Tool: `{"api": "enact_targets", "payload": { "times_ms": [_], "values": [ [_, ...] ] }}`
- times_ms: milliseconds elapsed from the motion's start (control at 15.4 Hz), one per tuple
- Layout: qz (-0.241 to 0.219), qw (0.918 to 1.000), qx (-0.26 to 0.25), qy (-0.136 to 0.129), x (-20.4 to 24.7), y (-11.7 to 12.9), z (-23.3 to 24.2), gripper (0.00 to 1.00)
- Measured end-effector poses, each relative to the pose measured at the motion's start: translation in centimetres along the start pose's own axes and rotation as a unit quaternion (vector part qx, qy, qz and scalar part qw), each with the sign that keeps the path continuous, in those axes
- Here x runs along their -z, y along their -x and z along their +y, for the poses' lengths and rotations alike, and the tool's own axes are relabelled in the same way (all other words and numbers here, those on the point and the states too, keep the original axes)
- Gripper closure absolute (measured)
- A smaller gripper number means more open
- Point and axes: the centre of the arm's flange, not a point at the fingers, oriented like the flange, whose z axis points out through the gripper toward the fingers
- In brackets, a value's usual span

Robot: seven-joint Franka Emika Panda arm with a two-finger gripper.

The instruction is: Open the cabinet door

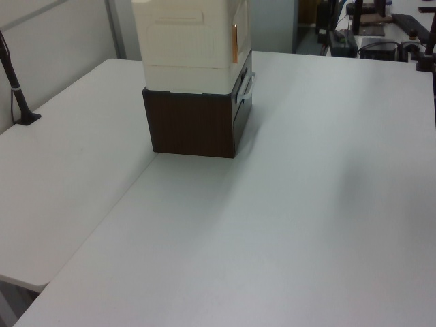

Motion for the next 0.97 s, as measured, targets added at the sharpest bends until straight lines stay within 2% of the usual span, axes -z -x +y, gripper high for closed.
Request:
{"api": "enact_targets", "payload": {
  "times_ms": [972],
  "values": [
    [-0.002,1.0,-0.004,0.0,-0.22,0.06,0.46,0.0]
  ]
}}
